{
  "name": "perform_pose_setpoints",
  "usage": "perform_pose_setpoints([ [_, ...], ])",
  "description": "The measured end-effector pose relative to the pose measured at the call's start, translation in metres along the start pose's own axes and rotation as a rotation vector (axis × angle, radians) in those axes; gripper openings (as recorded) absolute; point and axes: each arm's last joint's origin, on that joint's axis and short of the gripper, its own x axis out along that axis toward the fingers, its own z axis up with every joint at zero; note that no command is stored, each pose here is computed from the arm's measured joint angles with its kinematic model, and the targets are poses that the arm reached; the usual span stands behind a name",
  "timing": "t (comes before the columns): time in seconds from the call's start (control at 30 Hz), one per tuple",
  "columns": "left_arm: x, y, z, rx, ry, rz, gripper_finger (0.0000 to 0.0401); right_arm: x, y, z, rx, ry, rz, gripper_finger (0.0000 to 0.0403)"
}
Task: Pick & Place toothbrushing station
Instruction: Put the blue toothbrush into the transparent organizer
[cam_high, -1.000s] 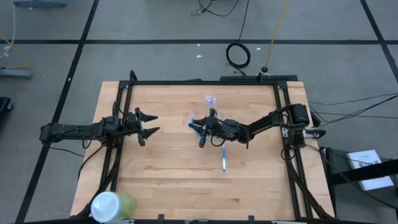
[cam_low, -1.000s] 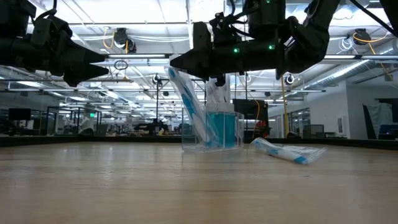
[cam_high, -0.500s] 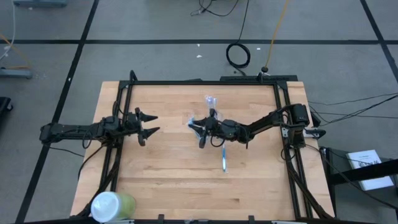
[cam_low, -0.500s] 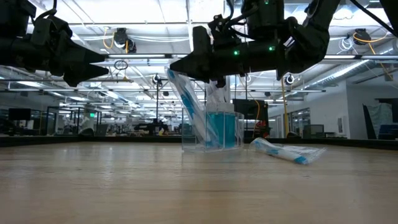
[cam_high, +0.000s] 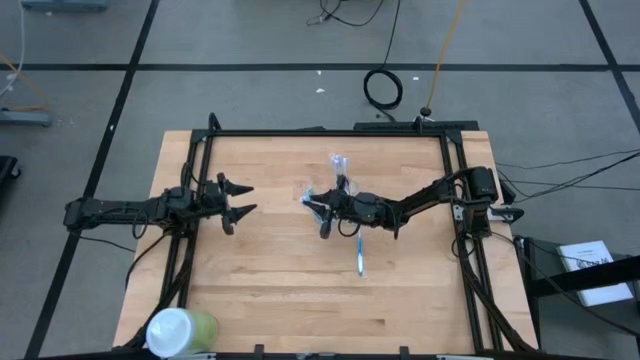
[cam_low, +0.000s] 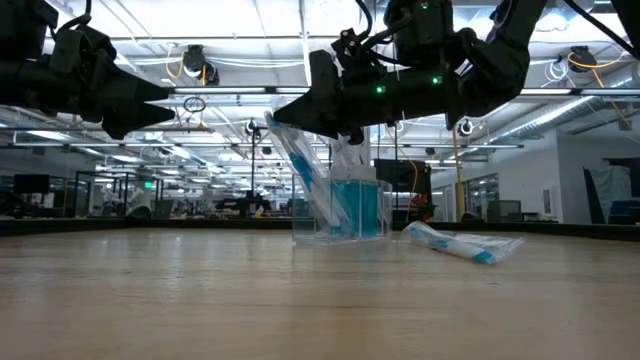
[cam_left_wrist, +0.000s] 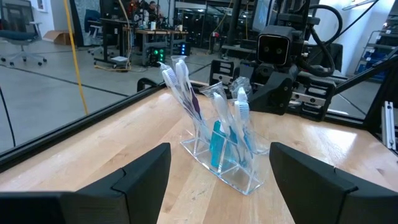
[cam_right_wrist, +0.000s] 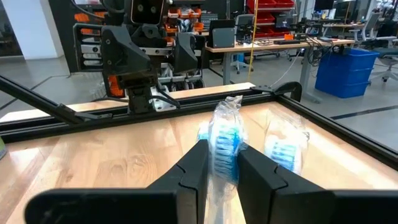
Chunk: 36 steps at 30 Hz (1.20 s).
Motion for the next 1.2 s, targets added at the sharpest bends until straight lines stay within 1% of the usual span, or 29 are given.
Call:
perform_pose_setpoints([
  [0.87,0.0000,0.0000,0.0000,0.000,0.000,0.000,0.0283,-0.0001,-0.0003,-0.0050,-0.014,0.052,-0.003,0.0059],
  [1.2,0.0000,0.0000,0.0000,0.000,0.000,0.000,0.0283,-0.0015,0.0046,-0.0055,-0.015,0.054,0.011,0.0059],
])
